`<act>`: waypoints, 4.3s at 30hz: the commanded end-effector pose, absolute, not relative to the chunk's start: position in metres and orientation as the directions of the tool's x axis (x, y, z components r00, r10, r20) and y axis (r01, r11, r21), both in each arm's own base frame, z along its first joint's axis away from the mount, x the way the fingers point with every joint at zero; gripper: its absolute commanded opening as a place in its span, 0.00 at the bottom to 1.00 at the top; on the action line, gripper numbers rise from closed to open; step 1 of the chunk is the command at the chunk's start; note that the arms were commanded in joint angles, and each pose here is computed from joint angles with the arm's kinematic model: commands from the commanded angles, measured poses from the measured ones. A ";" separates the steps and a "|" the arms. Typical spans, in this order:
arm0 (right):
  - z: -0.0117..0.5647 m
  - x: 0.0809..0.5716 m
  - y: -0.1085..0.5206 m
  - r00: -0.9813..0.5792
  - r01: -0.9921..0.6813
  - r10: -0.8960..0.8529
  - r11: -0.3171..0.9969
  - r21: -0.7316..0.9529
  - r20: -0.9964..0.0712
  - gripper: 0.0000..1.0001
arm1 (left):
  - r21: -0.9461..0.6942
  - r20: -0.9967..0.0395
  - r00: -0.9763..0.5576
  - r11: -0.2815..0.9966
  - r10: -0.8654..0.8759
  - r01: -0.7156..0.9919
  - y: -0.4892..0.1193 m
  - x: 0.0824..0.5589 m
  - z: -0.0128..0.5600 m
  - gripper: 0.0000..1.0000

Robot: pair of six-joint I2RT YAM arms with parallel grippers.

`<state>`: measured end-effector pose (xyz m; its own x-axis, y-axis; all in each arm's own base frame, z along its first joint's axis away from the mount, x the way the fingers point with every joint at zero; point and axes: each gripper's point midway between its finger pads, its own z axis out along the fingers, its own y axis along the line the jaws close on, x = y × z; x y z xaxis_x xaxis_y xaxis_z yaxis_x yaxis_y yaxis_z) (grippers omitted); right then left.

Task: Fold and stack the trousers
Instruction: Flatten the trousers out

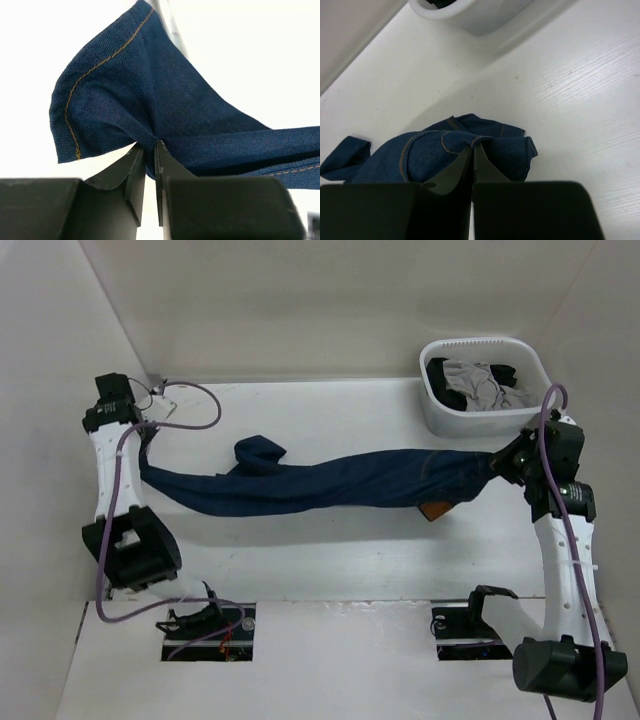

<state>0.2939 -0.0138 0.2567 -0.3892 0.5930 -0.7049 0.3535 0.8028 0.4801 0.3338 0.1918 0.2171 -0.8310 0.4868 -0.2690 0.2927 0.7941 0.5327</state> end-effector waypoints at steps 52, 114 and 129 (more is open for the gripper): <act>0.178 0.296 -0.001 -0.533 0.387 0.486 0.868 0.311 -0.693 0.04 | -0.125 -0.579 -0.757 0.950 -0.303 -0.285 0.203 0.541 0.059 0.62; 0.179 0.279 0.006 -0.502 0.325 0.458 0.886 0.331 -0.733 0.07 | 0.103 -0.319 -0.937 0.977 -0.146 -0.187 0.228 0.337 0.050 0.60; 0.254 0.338 -0.017 -0.349 0.296 0.565 0.823 0.484 -0.748 0.06 | 0.286 -0.248 -0.969 0.956 0.008 -0.066 0.272 0.304 0.046 0.00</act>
<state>0.2936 -0.0209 0.1664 -0.5094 0.5799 -0.6358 0.4454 0.8098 0.3818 0.3215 0.2407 0.0229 -0.9704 -0.0261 -0.2400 -0.0732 0.9792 0.1895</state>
